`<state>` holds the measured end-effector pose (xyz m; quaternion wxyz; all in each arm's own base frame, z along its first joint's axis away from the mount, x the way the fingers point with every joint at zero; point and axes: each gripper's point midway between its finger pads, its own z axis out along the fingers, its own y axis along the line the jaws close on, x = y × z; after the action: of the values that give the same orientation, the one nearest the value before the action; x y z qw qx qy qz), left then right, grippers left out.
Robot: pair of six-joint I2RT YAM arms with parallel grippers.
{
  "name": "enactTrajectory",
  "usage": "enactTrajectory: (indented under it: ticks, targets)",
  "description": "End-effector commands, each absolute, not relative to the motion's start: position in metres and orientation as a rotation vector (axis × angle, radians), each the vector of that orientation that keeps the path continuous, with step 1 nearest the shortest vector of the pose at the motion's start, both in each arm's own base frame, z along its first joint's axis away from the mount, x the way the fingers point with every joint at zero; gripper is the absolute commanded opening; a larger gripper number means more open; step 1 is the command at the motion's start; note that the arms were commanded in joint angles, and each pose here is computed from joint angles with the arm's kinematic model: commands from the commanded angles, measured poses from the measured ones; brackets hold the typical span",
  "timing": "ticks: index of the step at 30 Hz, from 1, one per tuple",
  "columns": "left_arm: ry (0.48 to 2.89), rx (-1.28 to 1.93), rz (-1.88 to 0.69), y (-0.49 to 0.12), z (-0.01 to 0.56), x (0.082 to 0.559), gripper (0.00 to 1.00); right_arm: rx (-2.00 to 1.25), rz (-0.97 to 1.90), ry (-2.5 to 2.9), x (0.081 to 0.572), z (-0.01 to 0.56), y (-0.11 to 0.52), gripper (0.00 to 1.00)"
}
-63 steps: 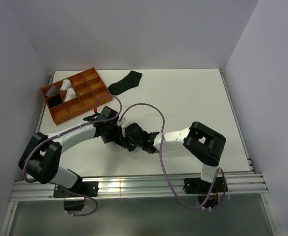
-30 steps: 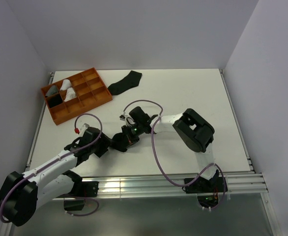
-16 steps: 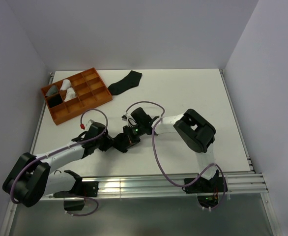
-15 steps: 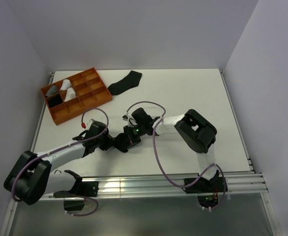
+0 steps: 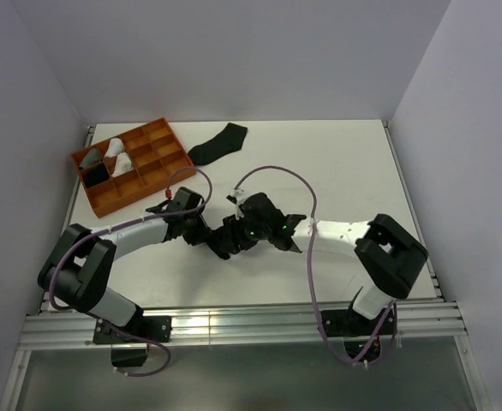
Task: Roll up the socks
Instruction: Roll the sock at the center of the board.
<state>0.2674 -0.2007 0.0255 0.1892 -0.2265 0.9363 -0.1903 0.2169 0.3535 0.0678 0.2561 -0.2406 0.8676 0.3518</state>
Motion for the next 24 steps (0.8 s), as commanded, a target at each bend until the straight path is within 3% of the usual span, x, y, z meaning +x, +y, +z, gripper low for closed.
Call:
enactTrajectory:
  ticks: [1, 13, 24]
  targets:
    - [2.757, -0.536, -0.445, -0.195, 0.012, 0.252, 0.24, -0.708, 0.719, 2.121, 0.231, 0.099, 0.355, 0.56]
    - [2.813, -0.482, -0.422, -0.202, 0.014, 0.253, 0.24, -0.817, 0.285, 1.932, 0.229, 0.094, 0.377, 0.57]
    - [2.835, -0.46, -0.424, -0.207, 0.011, 0.252, 0.25, -0.929, 0.225, 1.92, 0.222, 0.06, 0.394, 0.56]
